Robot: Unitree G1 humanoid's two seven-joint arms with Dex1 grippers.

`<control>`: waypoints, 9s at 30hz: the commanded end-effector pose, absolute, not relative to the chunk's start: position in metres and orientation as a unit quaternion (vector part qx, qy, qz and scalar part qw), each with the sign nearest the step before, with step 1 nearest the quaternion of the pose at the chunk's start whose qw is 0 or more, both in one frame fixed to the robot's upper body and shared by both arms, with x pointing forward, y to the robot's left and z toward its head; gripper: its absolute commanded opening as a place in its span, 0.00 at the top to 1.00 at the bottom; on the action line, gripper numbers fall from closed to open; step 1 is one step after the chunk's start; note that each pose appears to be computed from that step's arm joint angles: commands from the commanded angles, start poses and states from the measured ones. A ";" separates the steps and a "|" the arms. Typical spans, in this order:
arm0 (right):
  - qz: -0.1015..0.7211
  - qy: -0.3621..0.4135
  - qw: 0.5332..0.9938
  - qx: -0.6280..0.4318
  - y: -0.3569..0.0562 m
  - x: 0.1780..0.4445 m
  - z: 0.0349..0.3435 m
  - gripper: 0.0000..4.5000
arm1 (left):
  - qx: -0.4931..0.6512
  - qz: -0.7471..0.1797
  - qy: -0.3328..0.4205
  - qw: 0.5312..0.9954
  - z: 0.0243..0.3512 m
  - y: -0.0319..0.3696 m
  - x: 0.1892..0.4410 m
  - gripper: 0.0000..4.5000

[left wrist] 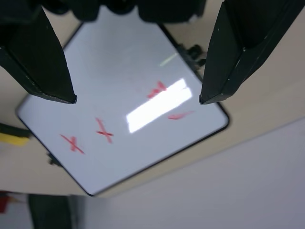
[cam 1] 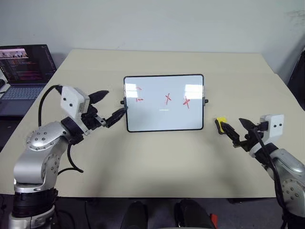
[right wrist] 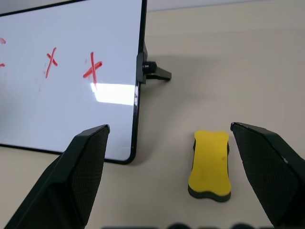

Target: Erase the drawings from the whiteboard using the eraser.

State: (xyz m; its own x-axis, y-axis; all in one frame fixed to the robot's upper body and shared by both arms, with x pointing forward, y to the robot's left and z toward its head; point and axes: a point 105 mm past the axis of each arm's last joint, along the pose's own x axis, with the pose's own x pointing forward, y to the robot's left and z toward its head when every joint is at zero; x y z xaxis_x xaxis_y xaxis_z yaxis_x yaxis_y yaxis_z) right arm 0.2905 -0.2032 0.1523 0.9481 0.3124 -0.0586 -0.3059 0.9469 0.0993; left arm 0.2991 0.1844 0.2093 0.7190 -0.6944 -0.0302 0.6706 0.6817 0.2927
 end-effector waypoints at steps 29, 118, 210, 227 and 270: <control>0.056 0.045 0.997 0.028 -0.195 0.283 0.162 0.01 | 0.152 -0.669 -0.009 0.728 0.195 0.100 0.272 0.00; 0.323 0.059 0.942 -0.063 -0.126 0.305 0.169 0.73 | 0.220 -0.411 0.061 0.883 0.204 0.189 0.259 0.00; 0.447 -0.072 0.825 -0.338 0.075 0.412 0.198 0.73 | 0.252 -0.276 0.069 0.925 0.206 0.231 0.308 0.00; 0.440 -0.098 0.813 -0.368 0.070 0.408 0.205 0.73 | 0.249 -0.295 0.073 0.920 0.200 0.226 0.305 0.00; 0.447 -0.064 0.761 -0.466 0.052 0.413 0.178 0.73 | 0.248 -0.279 0.091 0.923 0.194 0.233 0.300 0.00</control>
